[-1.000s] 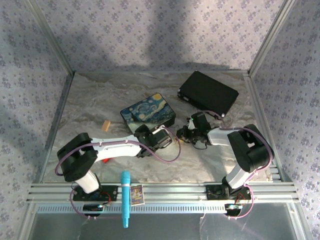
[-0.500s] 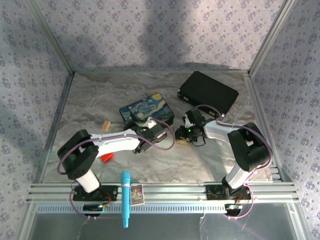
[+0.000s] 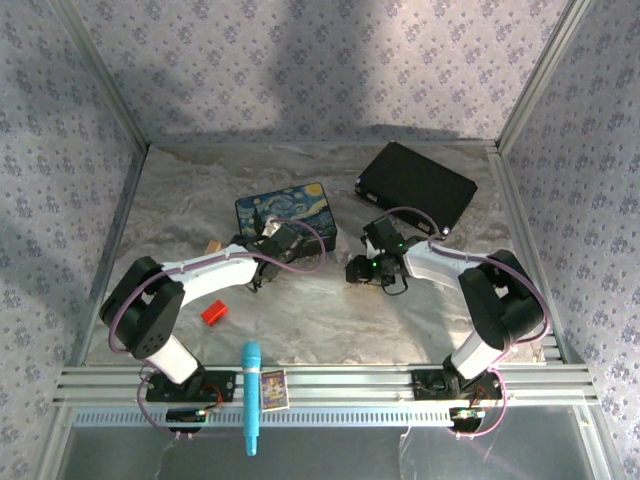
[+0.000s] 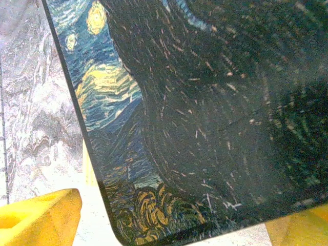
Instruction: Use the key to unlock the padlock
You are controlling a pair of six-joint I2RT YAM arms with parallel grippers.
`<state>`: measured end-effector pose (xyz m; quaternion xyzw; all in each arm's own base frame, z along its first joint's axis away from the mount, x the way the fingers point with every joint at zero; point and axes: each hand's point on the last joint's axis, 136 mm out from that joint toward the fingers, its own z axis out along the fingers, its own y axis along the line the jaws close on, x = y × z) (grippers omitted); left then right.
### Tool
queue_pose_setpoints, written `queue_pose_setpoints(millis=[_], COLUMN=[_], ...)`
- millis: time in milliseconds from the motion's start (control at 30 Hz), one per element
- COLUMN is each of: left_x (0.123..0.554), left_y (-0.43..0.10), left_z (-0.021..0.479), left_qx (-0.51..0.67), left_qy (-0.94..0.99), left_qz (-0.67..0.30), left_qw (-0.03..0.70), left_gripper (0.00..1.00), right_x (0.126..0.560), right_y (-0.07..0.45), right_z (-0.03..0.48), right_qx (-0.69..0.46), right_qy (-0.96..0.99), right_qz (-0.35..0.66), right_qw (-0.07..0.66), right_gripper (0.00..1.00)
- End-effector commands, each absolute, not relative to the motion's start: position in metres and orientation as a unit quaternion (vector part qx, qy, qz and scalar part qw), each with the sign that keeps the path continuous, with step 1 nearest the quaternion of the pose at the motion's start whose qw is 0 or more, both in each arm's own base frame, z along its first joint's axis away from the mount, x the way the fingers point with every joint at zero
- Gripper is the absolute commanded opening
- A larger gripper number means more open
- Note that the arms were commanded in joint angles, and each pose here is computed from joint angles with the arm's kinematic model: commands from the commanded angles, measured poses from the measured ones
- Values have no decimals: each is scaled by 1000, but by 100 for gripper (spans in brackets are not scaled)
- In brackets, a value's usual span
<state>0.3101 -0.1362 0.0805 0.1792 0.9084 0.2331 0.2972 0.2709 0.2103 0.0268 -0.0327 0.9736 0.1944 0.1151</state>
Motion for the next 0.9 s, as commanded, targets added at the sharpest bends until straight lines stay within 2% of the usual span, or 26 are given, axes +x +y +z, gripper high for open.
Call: queue_pose_setpoints(millis=[0,100,133,167,400,533,633,867], left_x=[309,302,299,297,290,298,307,318], left_y=[-142,-144,-145,-146,-145,-92,-56,20], left_z=[88,101,106,113,157,182,189,179], left_qx=[174,173,171,164,119,-22,-90,-169], left_qy=[911,907,908,909,885,861,850,797], left_qz=[208,194,182,167,72,71,60,201], left_qw=[310,331,338,346,443,502,516,545], left_gripper=[89,90,93,100,100,100,100,100], right_x=[252,264,268,272,300,318,332,348], right_y=[171,166,164,161,138,115,98,41], right_z=[19,38,45,54,115,144,160,150], right_qx=[-21,-18,-17,-12,-3,-9,-2,17], right_qy=[990,985,983,981,951,930,910,863], right_qz=[100,91,87,81,67,44,32,-49], right_qw=[94,144,159,178,302,365,413,502], right_gripper=[58,72,94,99,99,98,98,98])
